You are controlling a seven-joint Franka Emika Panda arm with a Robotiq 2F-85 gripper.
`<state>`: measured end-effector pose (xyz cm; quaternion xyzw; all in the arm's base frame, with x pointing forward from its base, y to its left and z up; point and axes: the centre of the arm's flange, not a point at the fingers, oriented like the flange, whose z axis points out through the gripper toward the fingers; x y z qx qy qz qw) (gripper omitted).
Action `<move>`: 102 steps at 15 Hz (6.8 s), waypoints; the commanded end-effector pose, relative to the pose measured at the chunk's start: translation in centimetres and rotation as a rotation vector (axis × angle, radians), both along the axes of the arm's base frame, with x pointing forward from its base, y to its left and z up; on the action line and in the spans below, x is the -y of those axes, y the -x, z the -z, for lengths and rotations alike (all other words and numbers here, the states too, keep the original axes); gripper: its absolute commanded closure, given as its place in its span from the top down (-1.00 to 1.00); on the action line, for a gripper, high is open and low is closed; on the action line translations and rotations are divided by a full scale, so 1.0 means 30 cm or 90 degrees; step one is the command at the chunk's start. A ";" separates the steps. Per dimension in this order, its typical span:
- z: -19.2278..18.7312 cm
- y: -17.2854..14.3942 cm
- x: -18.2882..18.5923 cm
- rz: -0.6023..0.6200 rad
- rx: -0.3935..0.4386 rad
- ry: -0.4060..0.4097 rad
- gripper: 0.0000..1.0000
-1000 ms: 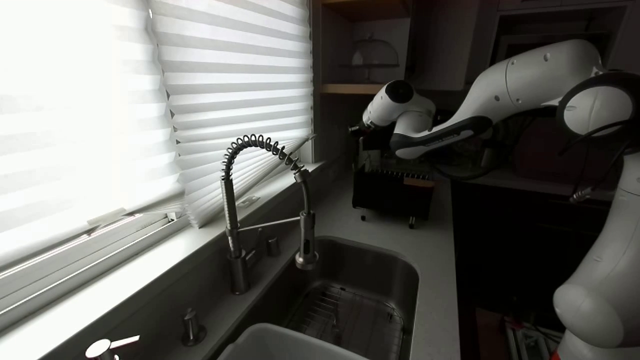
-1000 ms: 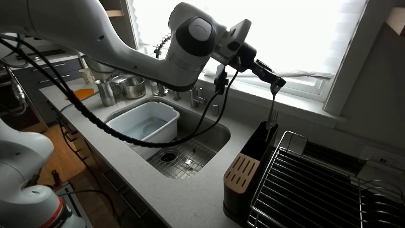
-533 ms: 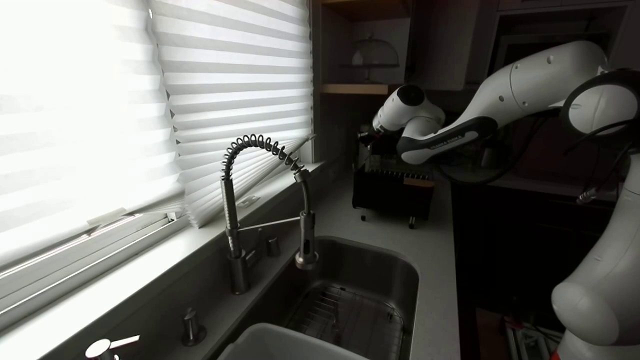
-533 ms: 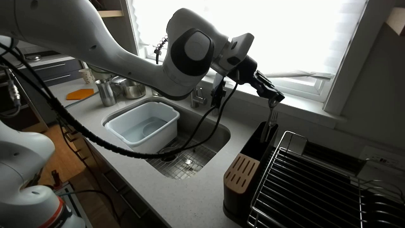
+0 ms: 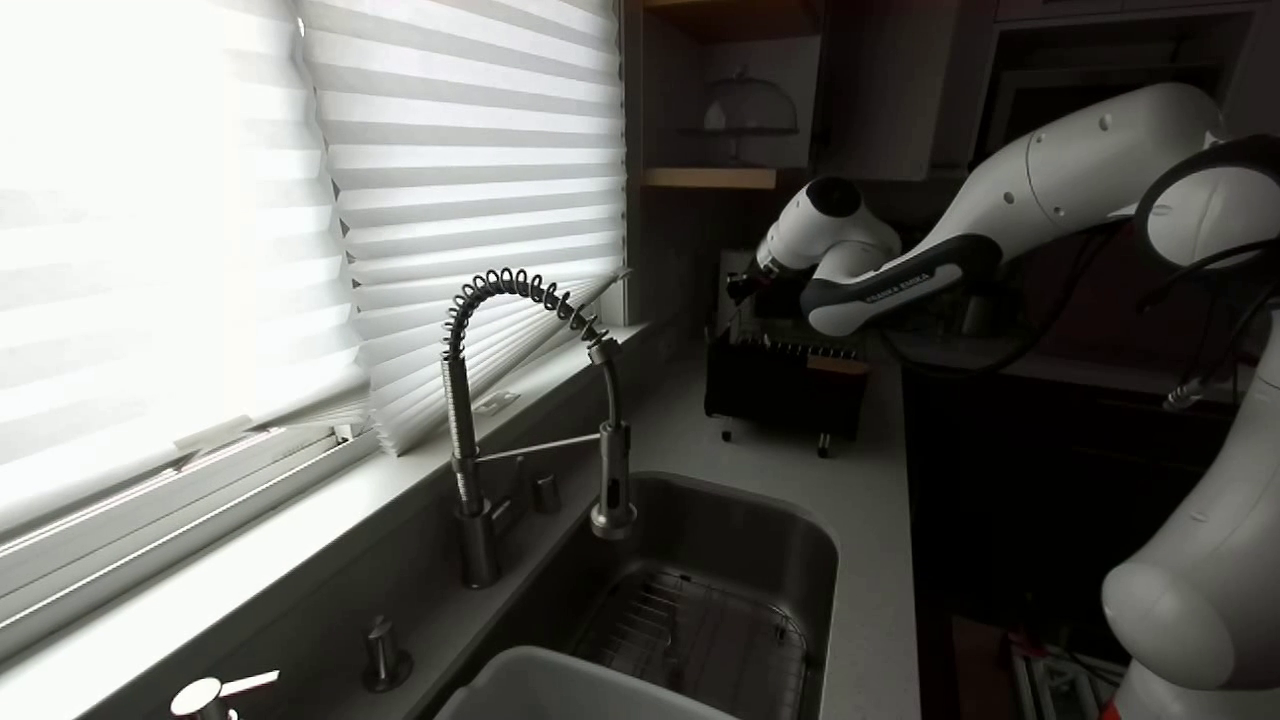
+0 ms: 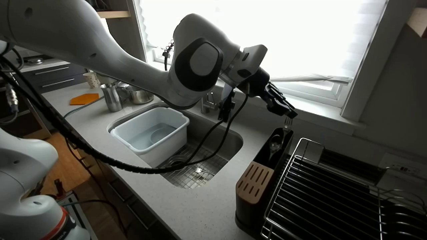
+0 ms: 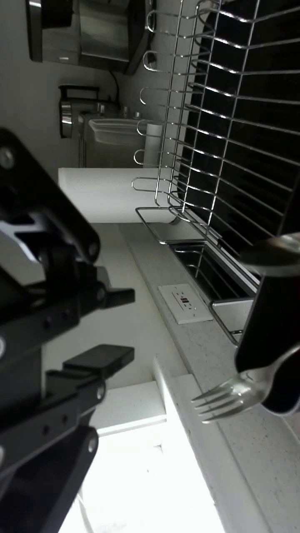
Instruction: Move the spoon and fork to the middle compartment of the black cutlery drying rack
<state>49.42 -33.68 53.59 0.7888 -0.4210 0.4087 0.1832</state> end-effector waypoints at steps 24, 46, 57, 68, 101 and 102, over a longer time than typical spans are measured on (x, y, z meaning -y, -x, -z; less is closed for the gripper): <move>0.211 -0.346 -0.044 -0.086 -0.109 0.011 0.43; 0.113 -0.285 -0.055 -0.062 -0.127 0.044 -0.99; -0.122 -0.157 -0.035 -0.029 -0.056 0.059 -0.99; -0.141 -0.072 -0.027 -0.004 -0.029 0.019 -0.99; 0.008 0.038 0.015 0.003 -0.114 -0.077 1.00; -0.001 0.007 0.017 0.008 -0.086 -0.069 1.00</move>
